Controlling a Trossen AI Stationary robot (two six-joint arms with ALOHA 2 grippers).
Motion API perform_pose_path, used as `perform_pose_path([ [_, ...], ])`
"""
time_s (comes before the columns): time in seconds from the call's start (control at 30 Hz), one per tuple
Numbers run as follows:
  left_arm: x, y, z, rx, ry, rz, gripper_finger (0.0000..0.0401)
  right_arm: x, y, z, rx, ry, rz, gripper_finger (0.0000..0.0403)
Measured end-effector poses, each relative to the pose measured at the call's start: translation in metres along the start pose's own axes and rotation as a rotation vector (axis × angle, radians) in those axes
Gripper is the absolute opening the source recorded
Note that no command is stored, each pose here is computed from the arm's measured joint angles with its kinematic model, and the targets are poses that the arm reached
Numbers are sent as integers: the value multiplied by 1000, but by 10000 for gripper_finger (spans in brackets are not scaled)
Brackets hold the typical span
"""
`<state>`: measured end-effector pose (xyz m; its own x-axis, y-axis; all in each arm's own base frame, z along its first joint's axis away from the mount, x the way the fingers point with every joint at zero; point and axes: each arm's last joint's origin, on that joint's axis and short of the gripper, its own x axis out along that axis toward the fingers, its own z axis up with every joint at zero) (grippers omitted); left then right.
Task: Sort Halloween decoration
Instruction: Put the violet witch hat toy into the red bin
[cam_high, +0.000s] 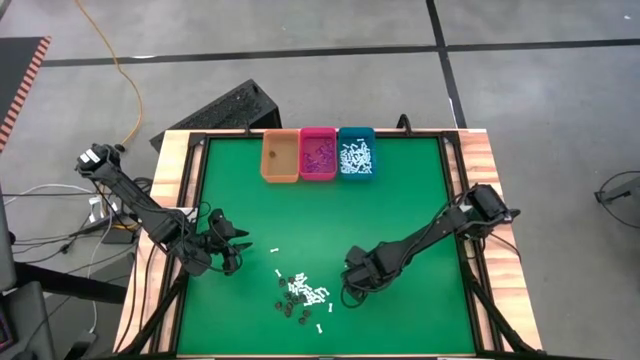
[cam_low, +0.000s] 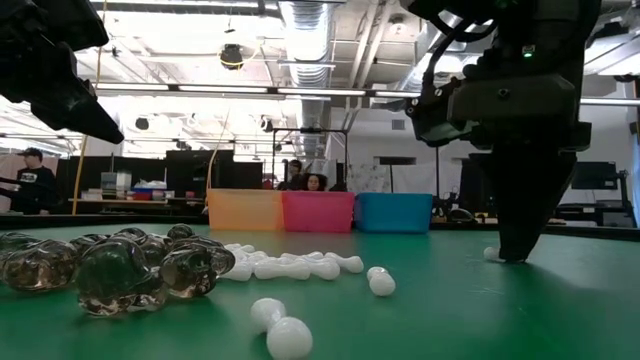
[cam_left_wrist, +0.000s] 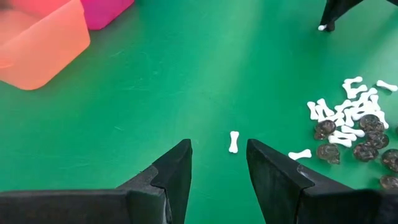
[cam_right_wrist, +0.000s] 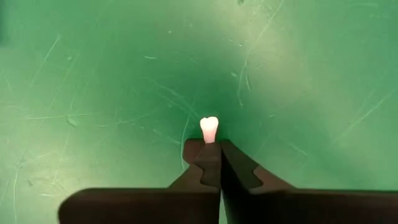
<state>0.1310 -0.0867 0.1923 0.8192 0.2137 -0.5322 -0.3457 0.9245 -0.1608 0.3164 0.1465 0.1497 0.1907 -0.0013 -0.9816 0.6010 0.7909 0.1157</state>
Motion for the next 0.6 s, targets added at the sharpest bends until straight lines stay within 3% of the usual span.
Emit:
perform_pose_path([
  [0.3, 0, 0, 0, 1, -1, 1, 144, -33, 0, 16, -51, -72, 40, 14],
  [0.47, 0, 1, -1, 8, 3, 7, 144, -55, -24, 43, -55, -119, 35, 22],
  [0.6, 0, 2, -1, 16, 9, 13, 144, -73, -58, 73, -36, -168, -13, 25],
])
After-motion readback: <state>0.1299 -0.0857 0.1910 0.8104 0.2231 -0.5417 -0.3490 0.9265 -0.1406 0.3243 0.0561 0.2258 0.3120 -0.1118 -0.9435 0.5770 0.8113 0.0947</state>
